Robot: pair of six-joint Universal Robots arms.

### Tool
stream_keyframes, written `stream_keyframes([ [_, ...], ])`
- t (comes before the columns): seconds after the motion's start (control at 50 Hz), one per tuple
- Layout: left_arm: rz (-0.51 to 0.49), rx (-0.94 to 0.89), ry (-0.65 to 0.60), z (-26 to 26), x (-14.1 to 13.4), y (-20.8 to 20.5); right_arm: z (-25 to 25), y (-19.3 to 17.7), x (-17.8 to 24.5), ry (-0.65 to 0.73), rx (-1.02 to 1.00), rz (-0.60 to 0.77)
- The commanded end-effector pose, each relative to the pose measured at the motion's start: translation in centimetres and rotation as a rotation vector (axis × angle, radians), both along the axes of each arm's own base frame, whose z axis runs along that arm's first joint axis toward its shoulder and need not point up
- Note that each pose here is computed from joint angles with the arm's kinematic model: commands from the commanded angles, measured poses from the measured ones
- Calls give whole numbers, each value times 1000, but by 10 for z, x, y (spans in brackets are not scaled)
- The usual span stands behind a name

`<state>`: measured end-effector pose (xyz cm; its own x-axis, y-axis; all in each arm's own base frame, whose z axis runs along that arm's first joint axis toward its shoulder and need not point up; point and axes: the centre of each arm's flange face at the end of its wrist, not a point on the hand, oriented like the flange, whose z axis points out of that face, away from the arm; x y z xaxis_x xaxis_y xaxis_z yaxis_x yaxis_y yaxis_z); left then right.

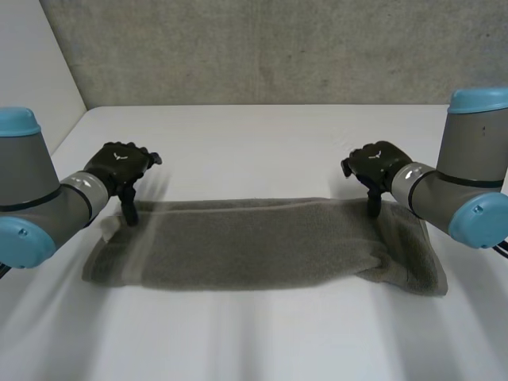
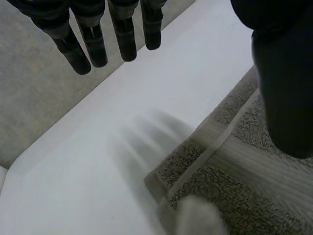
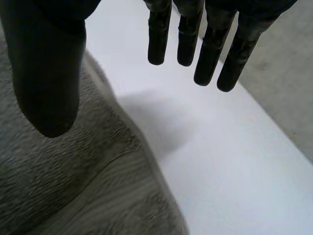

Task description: Fold the towel.

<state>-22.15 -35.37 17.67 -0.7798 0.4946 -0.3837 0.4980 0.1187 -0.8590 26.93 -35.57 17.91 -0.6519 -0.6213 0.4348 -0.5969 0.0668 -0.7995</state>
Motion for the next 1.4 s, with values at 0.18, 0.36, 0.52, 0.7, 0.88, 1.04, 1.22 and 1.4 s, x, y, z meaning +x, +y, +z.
stream_keyframes([
  [0.18, -6, -72, 28, 36, 10, 41, 53, 68, -28, -33, -47, -45],
  [0.36, -35, -74, 33, 14, 14, 71, 1, 106, -57, 39, 45, -123],
  [0.52, -27, -76, 36, 8, 17, 72, -33, 108, -80, 51, 59, -196],
  [0.7, -26, -72, 38, 7, 17, 71, -51, 104, -83, 62, 104, -207],
  [0.88, -26, -73, 38, 7, 17, 71, -53, 97, -83, 71, 80, -214],
  [1.04, -27, -75, 41, 8, 16, 72, -21, 67, -116, 120, -74, -324],
  [1.22, -25, -79, 43, 10, 17, 73, 9, 24, -174, 321, -232, -429],
  [1.4, -18, -96, 48, 16, 18, 72, 45, 4, -167, 360, -327, -391],
])
